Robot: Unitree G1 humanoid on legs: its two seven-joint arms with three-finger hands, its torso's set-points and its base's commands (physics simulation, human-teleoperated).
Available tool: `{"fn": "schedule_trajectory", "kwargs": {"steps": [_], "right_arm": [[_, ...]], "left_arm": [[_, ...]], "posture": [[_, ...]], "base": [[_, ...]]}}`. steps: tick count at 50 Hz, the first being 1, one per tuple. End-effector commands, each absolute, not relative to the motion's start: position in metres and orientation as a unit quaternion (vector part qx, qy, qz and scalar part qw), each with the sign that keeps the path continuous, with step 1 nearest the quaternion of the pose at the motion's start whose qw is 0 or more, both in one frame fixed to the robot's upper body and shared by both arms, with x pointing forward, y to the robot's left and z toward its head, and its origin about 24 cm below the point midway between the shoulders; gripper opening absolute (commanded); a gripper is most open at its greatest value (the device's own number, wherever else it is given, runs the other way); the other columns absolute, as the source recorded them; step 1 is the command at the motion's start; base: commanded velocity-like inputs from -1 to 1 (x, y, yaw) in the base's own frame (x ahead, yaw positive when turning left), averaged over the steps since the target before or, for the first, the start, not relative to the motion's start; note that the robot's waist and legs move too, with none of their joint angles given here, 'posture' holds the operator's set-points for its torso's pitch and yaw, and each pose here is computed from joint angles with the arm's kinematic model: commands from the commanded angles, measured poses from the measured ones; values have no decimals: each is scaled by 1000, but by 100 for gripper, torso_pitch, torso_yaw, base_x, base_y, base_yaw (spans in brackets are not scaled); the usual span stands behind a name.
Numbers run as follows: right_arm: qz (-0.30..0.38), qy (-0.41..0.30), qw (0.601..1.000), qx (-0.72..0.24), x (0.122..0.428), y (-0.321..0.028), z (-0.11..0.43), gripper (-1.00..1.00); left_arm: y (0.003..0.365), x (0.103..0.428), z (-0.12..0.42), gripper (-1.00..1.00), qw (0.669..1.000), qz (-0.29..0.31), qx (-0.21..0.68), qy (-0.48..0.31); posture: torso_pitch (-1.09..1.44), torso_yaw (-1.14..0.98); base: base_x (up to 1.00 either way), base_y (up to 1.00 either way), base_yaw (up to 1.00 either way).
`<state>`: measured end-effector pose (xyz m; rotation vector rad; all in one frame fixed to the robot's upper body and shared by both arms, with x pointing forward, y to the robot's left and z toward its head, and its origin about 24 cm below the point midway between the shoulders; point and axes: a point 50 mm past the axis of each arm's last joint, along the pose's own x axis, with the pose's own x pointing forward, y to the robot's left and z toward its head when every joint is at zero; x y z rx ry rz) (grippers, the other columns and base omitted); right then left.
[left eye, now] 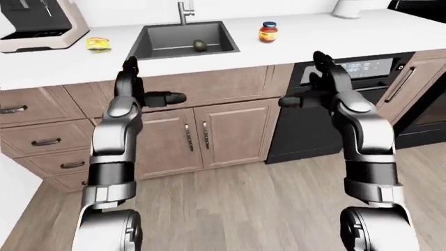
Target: Turn the sink spout to the right.
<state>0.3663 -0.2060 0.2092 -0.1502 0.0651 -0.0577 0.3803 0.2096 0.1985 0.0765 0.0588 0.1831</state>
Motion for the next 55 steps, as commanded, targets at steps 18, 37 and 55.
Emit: {"fn": "schedule_trajectory", "kwargs": {"steps": [18,37,55], "right_arm": [[-11,-23,995,-97,365,-192,266,100],[-12,-16,995,-97,373,-193,263,100],[-5,-12,995,-101,379,-187,268,100]], "left_arm": [[221,370,256,100,991,123,37,-44],[222,368,259,100,990,126,40,-47],[225,366,261,100,990,129,39,-48]], "posture": [[0,0],[0,0],[0,0]], "base": [[15,0,0],[21,0,0],[21,0,0]]}}
